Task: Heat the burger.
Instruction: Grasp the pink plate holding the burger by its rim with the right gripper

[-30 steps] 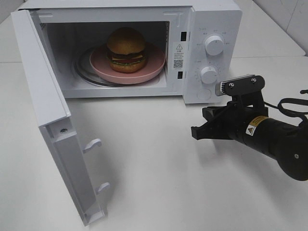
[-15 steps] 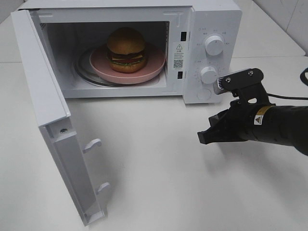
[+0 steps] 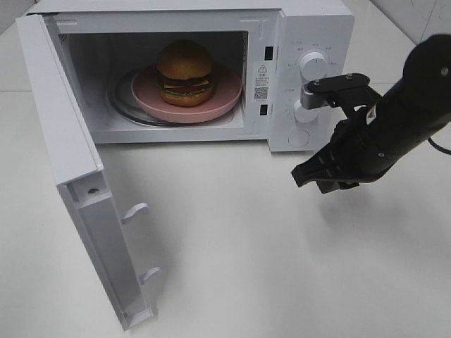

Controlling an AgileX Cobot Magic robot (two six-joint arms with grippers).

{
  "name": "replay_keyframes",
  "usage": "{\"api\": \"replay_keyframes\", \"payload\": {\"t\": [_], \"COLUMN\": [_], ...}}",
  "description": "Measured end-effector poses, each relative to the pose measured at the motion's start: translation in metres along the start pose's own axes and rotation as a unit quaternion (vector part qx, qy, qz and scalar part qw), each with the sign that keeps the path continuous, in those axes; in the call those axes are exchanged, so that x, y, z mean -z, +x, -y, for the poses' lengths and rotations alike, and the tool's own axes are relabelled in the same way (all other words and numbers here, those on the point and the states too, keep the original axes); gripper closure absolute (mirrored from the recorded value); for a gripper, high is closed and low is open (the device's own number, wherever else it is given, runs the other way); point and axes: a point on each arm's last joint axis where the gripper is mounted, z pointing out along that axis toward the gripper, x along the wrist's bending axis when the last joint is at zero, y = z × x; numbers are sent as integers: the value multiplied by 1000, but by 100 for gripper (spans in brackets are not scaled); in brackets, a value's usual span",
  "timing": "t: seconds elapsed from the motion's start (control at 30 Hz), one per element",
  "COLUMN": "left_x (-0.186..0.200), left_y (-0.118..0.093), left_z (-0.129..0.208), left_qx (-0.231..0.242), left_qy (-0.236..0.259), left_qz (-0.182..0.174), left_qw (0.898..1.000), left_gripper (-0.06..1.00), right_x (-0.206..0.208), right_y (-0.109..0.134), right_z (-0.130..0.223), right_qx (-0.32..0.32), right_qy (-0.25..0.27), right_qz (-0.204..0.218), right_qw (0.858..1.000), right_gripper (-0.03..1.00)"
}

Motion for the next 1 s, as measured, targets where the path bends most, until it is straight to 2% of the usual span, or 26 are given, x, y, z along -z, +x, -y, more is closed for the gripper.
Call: {"api": "replay_keyframes", "payload": {"t": [0.07, 0.13, 0.17, 0.23, 0.33, 0.4, 0.43, 0.8, 0.83, 0.9, 0.93, 0.97, 1.0], "left_x": [0, 0, 0, 0, 0, 0, 0, 0, 0, 0, 0, 0, 0], "left_y": [0, 0, 0, 0, 0, 0, 0, 0, 0, 0, 0, 0, 0], "left_z": [0, 0, 0, 0, 0, 0, 0, 0, 0, 0, 0, 0, 0], "left_qx": [0, 0, 0, 0, 0, 0, 0, 0, 0, 0, 0, 0, 0], "left_qy": [0, 0, 0, 0, 0, 0, 0, 0, 0, 0, 0, 0, 0], "left_qz": [0, 0, 0, 0, 0, 0, 0, 0, 0, 0, 0, 0, 0], "left_qw": [1000, 1000, 1000, 1000, 1000, 1000, 1000, 1000, 1000, 1000, 1000, 1000, 1000], "left_gripper": [94, 94, 94, 94, 94, 94, 94, 94, 94, 94, 94, 94, 94], "right_x": [3, 14, 14, 19, 21, 23, 23, 27, 27, 28, 28, 28, 28], "right_y": [1, 9, 9, 15, 17, 24, 24, 38, 44, 49, 60, 60, 69], "right_z": [-2, -11, -11, -18, -20, -23, -23, -26, -28, -28, -29, -29, -29], "right_qx": [-12, -63, -63, -96, -106, -113, -113, -29, 8, 27, 77, 77, 120], "right_qy": [11, 36, 36, 34, 33, 27, 27, -2, -15, -22, -38, -38, -53], "right_qz": [-8, -51, -51, -83, -95, -133, -133, -201, -207, -209, -209, -209, -207], "right_qw": [1000, 996, 996, 991, 989, 984, 984, 979, 978, 977, 974, 974, 970], "right_gripper": [87, 86, 86, 85, 85, 84, 84, 79, 78, 76, 73, 73, 69]}}
